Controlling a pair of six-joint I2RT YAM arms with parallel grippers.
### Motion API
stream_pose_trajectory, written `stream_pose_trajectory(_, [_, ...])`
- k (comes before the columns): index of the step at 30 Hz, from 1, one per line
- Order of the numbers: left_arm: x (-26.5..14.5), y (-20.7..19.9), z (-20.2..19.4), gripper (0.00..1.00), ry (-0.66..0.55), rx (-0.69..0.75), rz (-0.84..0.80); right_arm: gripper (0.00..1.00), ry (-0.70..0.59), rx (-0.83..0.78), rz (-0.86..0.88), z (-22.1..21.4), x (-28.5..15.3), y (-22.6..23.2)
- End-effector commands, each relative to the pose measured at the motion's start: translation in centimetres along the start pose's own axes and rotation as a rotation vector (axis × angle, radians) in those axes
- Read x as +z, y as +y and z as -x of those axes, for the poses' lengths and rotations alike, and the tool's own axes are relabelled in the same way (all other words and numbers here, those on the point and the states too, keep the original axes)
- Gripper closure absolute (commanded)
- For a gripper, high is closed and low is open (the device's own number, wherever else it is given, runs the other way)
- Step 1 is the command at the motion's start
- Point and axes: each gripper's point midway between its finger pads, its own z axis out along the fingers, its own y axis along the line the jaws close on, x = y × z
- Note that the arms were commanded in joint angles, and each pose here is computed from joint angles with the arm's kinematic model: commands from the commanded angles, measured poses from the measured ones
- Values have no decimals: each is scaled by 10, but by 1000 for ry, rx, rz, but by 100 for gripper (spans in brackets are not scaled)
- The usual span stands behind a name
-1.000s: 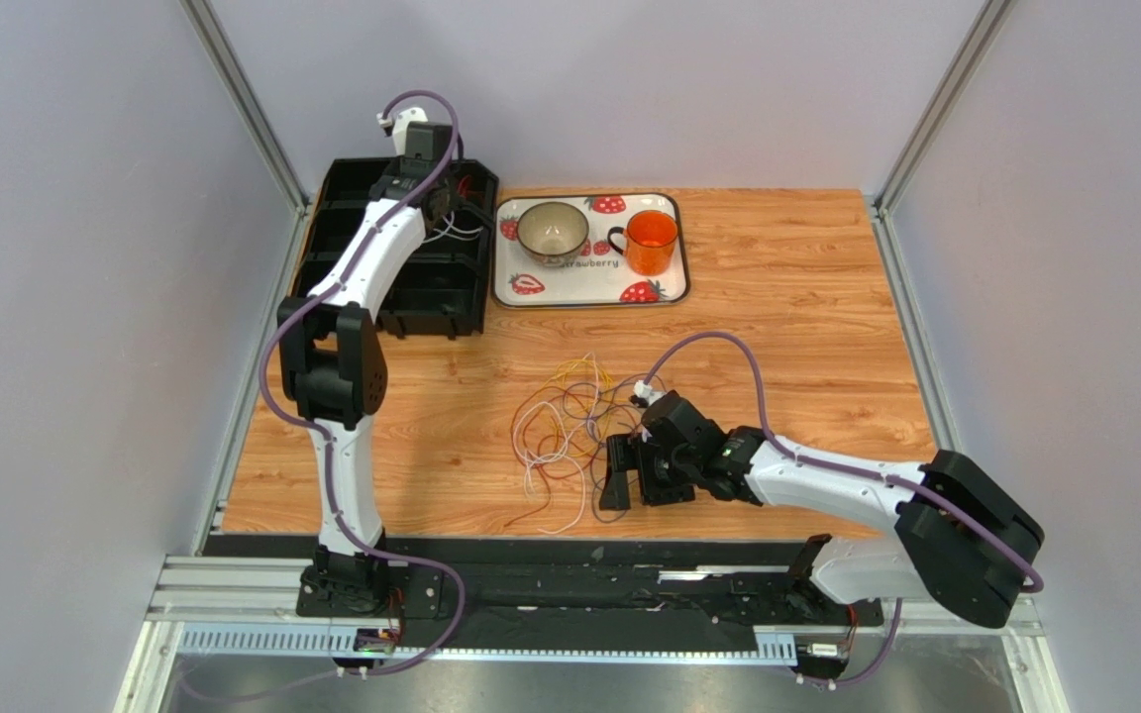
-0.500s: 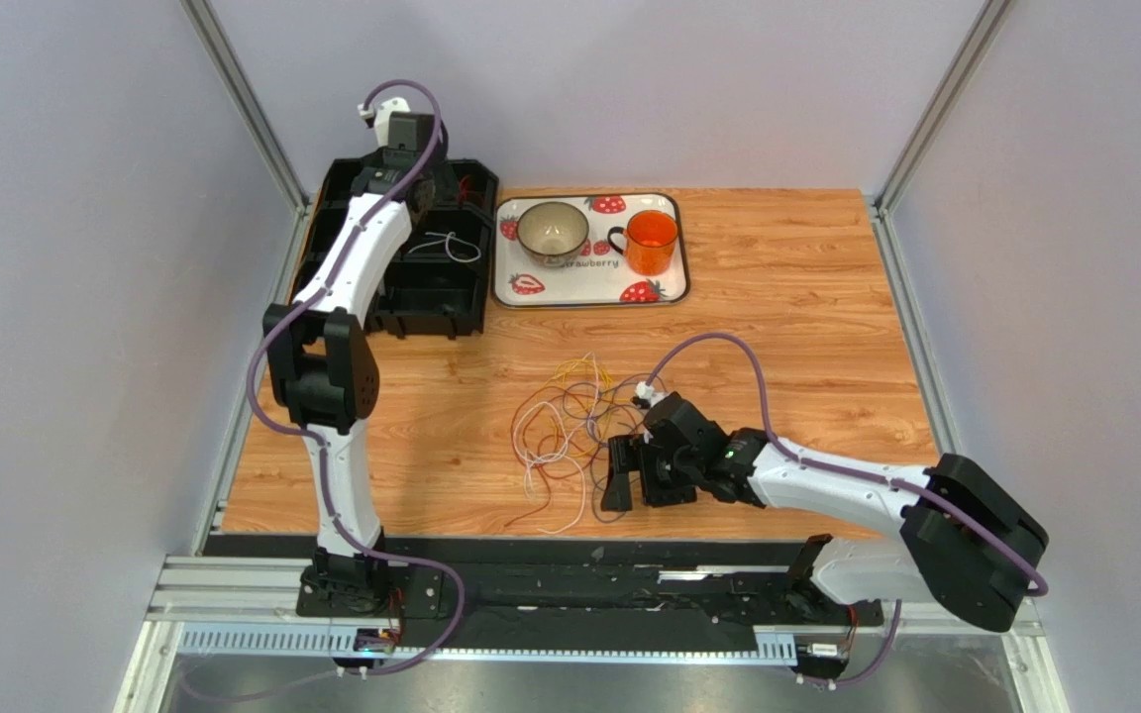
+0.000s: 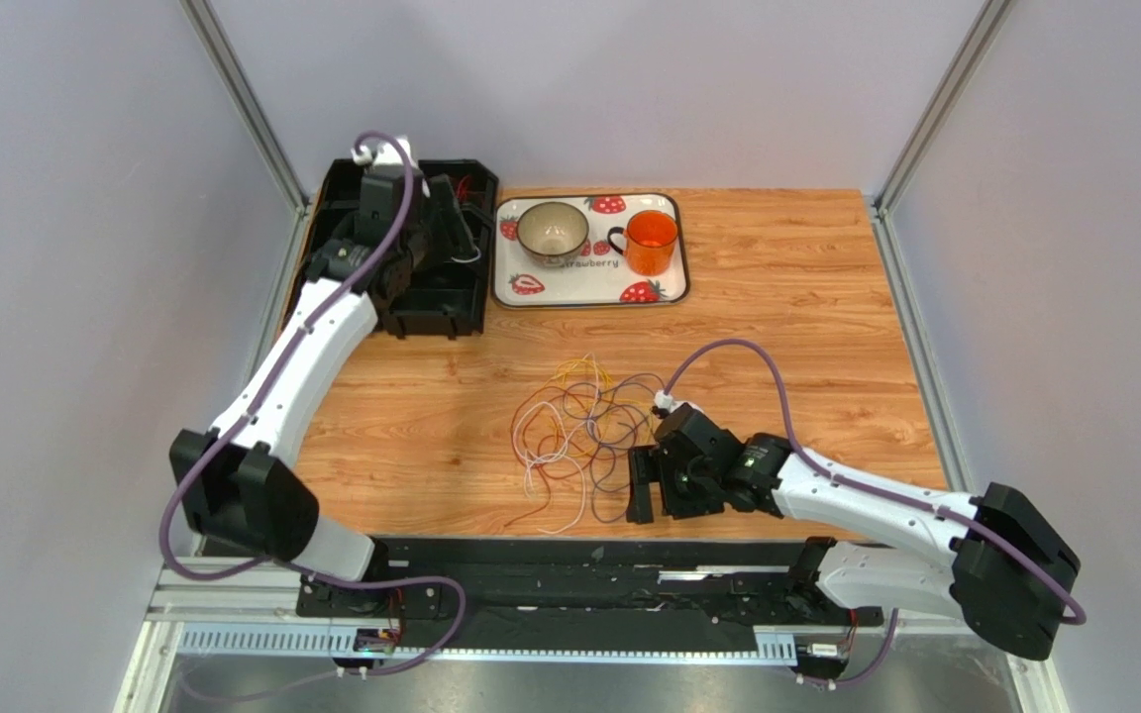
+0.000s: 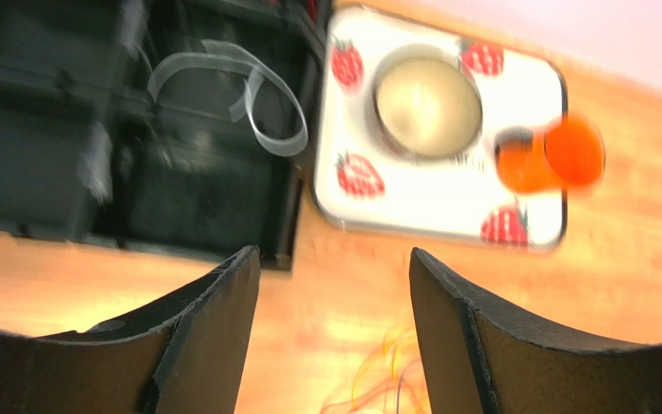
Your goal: Untangle the cables
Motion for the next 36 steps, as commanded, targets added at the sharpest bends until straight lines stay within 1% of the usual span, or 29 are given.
stream_pose_trajectory(1, [-27,-9,-72,29,140,29,-85,16,-64,9,-16,18,-19,7])
stream_pose_trajectory(2, [-40,-24,-85,30,151,57,-134,16,-73,10,-9,21,-22,11])
stream_pose_trajectory(3, [-42,-20,-111,30,198,85,-127,16,-70,8,-9,22,-23,12])
stream_pose_trajectory(4, [-47,-21,-124,31,218,97,-131,16,-93,9,-34,27,-22,9])
stream_pose_trajectory(5, [-59,-32,-139,31,233,122,-164,16,-105,6,-25,32,-25,15])
stream_pose_trajectory(6, [-60,-24,-162,31,272,134,-142,16,-104,3,-41,34,-25,13])
stream_pose_trajectory(7, [-64,-24,-173,31,288,127,-143,16,-104,3,-46,36,-26,14])
stream_pose_trajectory(8, [-71,-21,-193,31,315,149,-147,16,-107,-4,-52,38,-26,14])
stream_pose_trajectory(10, [-75,-19,-209,31,331,141,-142,15,-122,-10,-79,46,-29,15])
stream_pose_trajectory(11, [-76,-19,-224,31,349,143,-169,15,-127,-20,-85,49,-30,16])
stream_pose_trajectory(14, [-76,-25,-246,32,358,139,-242,14,-154,-41,-108,66,-32,22])
stream_pose_trajectory(16, [-75,-26,-254,32,351,135,-264,14,-195,-57,-112,83,-35,31])
stream_pose_trajectory(17, [-74,-26,-260,33,345,133,-274,15,-180,-68,-136,86,-29,30])
stream_pose_trajectory(19, [-73,-24,-266,33,342,127,-276,17,-215,-90,-140,106,-32,41])
stream_pose_trajectory(21, [-70,-19,-275,33,343,125,-269,18,-217,-111,-167,118,-25,43])
stream_pose_trajectory(23, [-66,-13,-283,33,338,137,-267,20,-247,-107,-167,140,-27,49])
stream_pose_trajectory(25, [-64,-8,-288,33,332,125,-257,23,-234,-90,-176,153,-18,45])
stream_pose_trajectory(26, [-63,-7,-290,33,323,120,-262,24,-247,-83,-160,165,-19,50])
stream_pose_trajectory(27, [-64,-8,-288,34,316,119,-270,25,-228,-79,-148,168,-12,52])
stream_pose_trajectory(29, [-65,-7,-287,34,293,98,-282,28,-247,-64,-136,188,-12,54])
stream_pose_trajectory(30, [-65,-6,-287,34,284,87,-278,32,-246,-60,-127,193,-11,56])
stream_pose_trajectory(35, [-64,-3,-288,34,277,77,-266,39,-217,-32,-146,217,14,48])
stream_pose_trajectory(36, [-63,-3,-288,34,279,76,-264,41,-219,-28,-129,223,15,52])
